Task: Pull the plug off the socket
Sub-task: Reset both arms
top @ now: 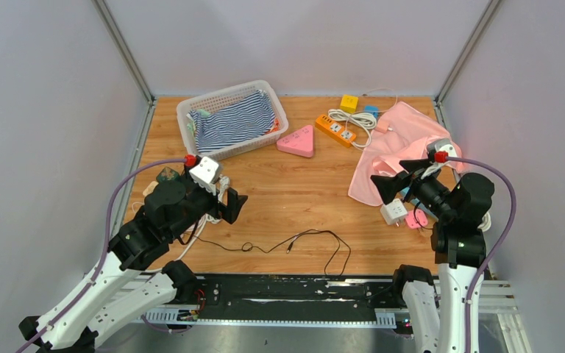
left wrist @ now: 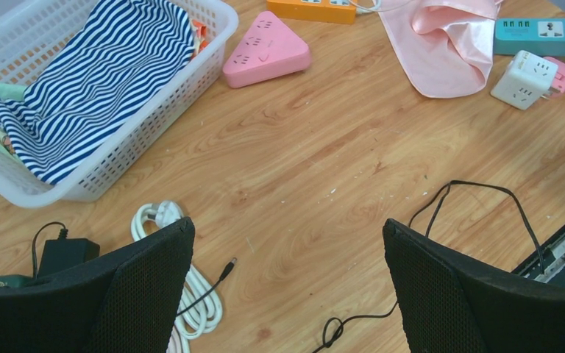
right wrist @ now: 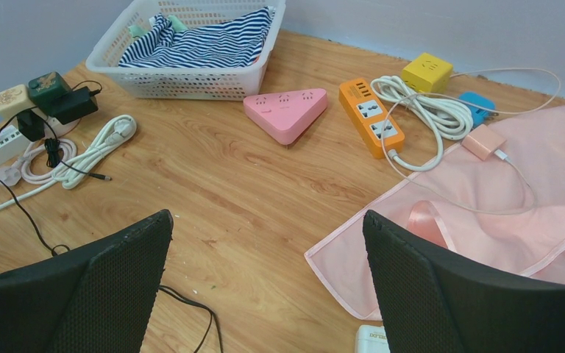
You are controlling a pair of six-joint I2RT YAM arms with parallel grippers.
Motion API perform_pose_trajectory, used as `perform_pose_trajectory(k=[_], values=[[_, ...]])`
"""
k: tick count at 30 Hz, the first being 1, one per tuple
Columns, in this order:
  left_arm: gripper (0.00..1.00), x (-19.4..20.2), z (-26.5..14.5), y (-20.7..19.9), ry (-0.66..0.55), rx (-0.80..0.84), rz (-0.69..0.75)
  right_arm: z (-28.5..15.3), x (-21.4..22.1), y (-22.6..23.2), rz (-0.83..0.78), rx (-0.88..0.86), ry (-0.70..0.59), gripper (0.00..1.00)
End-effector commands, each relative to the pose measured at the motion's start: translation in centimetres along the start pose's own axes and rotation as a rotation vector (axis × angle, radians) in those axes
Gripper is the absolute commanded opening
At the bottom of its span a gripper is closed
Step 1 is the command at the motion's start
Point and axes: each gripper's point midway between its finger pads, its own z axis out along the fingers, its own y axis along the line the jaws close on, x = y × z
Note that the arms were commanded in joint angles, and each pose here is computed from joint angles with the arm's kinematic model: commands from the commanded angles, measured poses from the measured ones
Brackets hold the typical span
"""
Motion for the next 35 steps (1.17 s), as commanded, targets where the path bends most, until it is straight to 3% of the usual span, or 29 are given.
perform_pose_trajectory(k=[1,35], values=[[1.0,0.53,0.03,0.49,0.006,-0.018,0.018,0.24,-0.05,0.01,0.002,-0.001,-0.011,1.0],[1.0,0.81,0.06,0.6,0.015,-0.021,0.023,0.32,0.03,-0.52,0.006,0.025,-0.008,1.0]])
